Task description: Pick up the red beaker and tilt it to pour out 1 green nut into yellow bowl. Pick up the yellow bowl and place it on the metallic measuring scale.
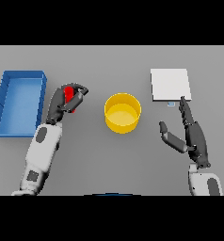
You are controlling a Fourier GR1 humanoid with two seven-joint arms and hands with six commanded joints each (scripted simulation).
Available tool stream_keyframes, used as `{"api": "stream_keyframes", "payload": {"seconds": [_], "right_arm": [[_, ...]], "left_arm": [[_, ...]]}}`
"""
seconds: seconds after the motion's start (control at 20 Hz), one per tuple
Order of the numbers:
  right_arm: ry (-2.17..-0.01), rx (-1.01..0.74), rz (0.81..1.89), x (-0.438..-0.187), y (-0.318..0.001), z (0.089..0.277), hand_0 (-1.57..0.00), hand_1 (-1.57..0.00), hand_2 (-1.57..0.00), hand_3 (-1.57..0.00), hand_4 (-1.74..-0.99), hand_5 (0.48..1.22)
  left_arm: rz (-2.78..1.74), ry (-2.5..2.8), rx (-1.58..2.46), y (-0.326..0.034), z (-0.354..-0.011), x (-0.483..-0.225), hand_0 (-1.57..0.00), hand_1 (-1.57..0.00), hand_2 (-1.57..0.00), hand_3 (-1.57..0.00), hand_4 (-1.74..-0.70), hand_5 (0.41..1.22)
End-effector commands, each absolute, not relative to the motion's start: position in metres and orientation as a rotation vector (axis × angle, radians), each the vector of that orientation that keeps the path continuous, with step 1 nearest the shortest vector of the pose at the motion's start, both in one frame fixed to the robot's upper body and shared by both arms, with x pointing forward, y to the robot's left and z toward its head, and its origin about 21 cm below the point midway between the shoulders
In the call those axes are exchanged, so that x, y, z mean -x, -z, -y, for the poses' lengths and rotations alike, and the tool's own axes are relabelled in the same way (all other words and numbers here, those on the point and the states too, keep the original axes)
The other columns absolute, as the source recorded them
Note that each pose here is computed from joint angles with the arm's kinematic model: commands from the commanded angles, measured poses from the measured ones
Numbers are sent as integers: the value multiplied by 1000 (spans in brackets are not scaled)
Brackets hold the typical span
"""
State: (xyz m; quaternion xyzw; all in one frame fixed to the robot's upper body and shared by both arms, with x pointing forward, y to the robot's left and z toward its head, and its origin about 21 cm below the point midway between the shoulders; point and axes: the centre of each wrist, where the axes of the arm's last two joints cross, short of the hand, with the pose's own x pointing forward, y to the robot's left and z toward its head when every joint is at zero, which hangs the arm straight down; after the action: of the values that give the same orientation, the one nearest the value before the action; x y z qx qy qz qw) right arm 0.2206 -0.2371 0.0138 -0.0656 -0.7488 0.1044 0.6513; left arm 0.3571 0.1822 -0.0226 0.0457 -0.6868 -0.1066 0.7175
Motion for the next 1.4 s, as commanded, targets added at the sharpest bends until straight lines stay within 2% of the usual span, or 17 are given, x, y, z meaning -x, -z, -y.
{"api": "stream_keyframes", "payload": {"seconds": [0.0,0.05,0.2,0.45,0.65,0.8,0.95,1.25,1.35], "right_arm": [[-241,137,1705,-220,-11,235,1,1,1,1,-1291,684],[-241,136,1708,-220,-12,234,1,1,1,1,-1293,682],[-242,139,1712,-222,-12,234,1,1,1,1,-1296,682],[-261,157,1721,-226,-14,232,1,1,1,1,-1254,667],[-280,163,1733,-221,-12,229,1,1,1,1,-1245,673],[-293,195,1712,-221,-14,233,1,1,1,1,-1245,688],[-296,185,1722,-218,-14,227,1,1,1,1,-1243,696],[-295,188,1710,-217,-17,232,1,1,1,1,-1254,717],[-293,169,1714,-218,-15,228,1,1,1,1,-1266,720]], "left_arm": [[1525,225,-93,22,-183,-356,-1206,-1214,-1220,-1217,-1445,1109],[1521,225,-98,23,-181,-356,-1279,-1286,-1290,-1288,-1447,1132],[1577,194,-101,22,-182,-355,-1422,-1425,-1427,-1426,-1591,1123],[1649,191,-111,3,-188,-360,-1522,-1523,-1524,-1523,-1692,1100],[1709,286,-161,-29,-179,-362,-1551,-1551,-1552,-1552,-1721,1101],[1682,561,-266,-49,-174,-367,-1561,-1561,-1561,-1561,-1731,1119],[1668,707,-298,-56,-168,-368,-1563,-1563,-1563,-1563,-1733,1117],[1642,985,-442,-68,-144,-370,-1567,-1567,-1567,-1567,-1737,1112],[1626,1178,-547,-74,-134,-373,-1568,-1568,-1568,-1568,-1738,1137]]}}
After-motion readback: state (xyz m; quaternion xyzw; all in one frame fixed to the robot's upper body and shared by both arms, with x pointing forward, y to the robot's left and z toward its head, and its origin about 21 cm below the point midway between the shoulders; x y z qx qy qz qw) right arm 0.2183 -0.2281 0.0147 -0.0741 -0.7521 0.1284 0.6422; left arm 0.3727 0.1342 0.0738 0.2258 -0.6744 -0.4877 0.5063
